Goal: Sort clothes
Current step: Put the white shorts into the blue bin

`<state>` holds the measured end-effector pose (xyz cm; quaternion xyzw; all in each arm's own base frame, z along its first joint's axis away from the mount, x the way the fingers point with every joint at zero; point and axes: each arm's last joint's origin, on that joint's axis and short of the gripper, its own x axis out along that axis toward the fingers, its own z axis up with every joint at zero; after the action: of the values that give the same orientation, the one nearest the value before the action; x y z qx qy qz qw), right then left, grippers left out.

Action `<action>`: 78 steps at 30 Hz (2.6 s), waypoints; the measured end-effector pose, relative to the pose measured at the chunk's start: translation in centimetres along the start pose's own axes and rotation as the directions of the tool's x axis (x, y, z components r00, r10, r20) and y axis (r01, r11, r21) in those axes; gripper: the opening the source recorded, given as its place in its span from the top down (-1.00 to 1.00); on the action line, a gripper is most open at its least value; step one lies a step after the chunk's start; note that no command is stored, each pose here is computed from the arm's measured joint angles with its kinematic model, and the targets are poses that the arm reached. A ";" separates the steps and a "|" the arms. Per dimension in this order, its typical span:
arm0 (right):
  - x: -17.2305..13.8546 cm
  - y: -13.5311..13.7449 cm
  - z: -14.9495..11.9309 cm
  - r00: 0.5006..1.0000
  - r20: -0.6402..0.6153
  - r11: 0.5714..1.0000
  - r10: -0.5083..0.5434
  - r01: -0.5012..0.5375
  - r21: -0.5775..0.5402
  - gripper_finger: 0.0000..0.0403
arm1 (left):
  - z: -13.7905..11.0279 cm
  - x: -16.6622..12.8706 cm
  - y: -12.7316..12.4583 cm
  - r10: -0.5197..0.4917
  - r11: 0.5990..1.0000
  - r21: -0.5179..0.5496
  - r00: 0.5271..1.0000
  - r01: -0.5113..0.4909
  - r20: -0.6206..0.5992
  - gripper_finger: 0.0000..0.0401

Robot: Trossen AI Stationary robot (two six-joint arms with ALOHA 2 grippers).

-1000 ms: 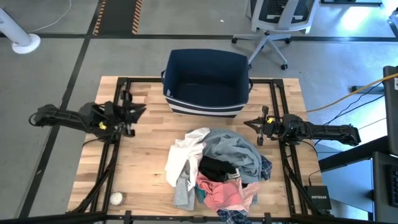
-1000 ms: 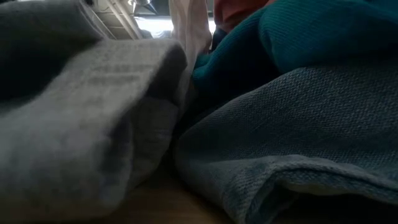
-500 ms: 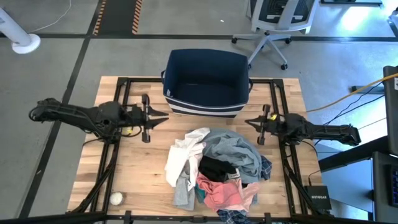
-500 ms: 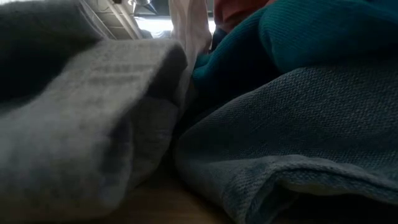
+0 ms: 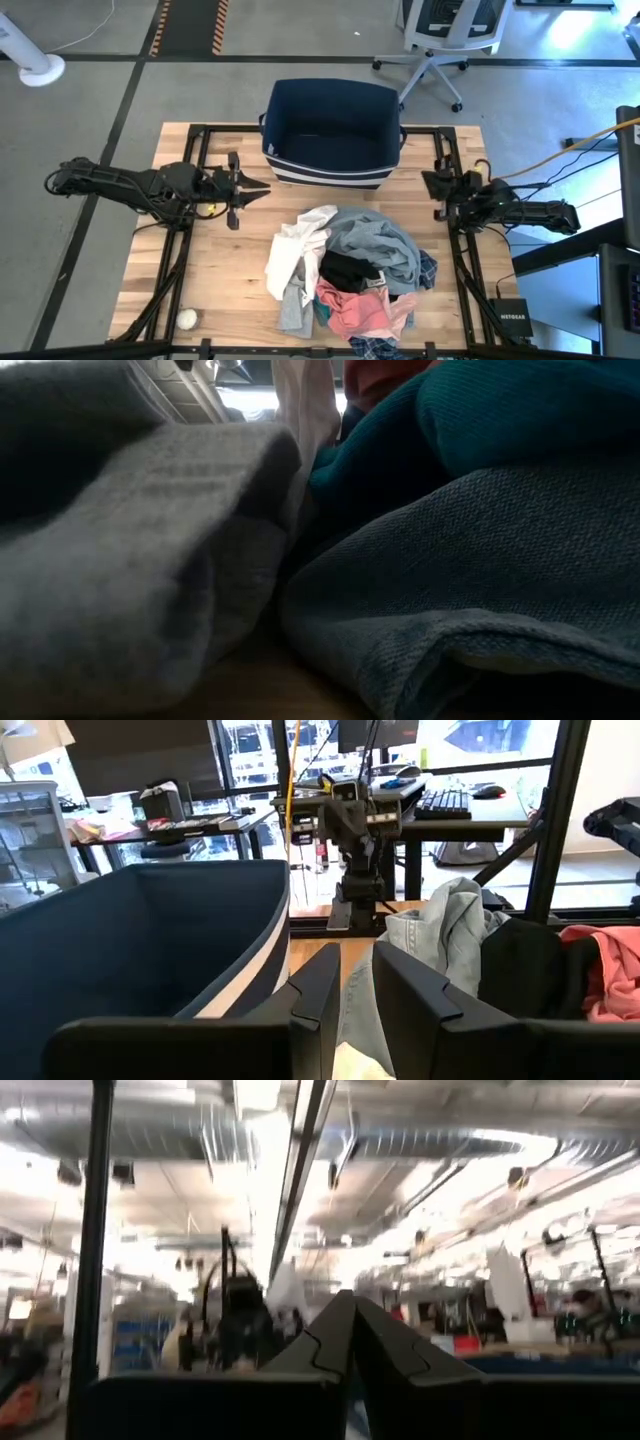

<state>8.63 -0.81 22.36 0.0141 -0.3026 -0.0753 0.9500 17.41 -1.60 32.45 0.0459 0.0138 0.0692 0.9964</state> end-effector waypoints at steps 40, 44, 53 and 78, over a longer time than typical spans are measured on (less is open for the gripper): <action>31.6 15.9 -3.4 0.373 -0.927 0.641 -0.041 -0.702 -0.311 0.87 | 0.7 -3.1 1.0 0.029 0.998 -0.062 0.999 -0.028 0.028 0.71; 32.0 16.6 -6.5 0.339 -0.940 0.646 -0.044 -0.708 -0.286 0.87 | 0.7 -3.1 1.0 0.030 0.998 -0.061 0.999 -0.028 0.030 0.71; 32.7 17.8 -11.9 0.392 -0.916 0.636 -0.088 -0.686 -0.355 0.87 | 0.8 -3.1 1.0 0.030 0.998 -0.059 0.999 -0.028 0.035 0.71; 28.7 18.3 -20.2 0.029 -0.998 0.660 -0.051 -0.749 -0.055 -0.42 | 1.1 -3.1 1.0 0.033 0.999 -0.030 0.997 -0.031 0.064 0.71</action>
<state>45.89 12.58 23.66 -0.3199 0.4343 0.1228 0.8331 14.23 -1.09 33.70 0.0340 -0.0201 0.0839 0.9957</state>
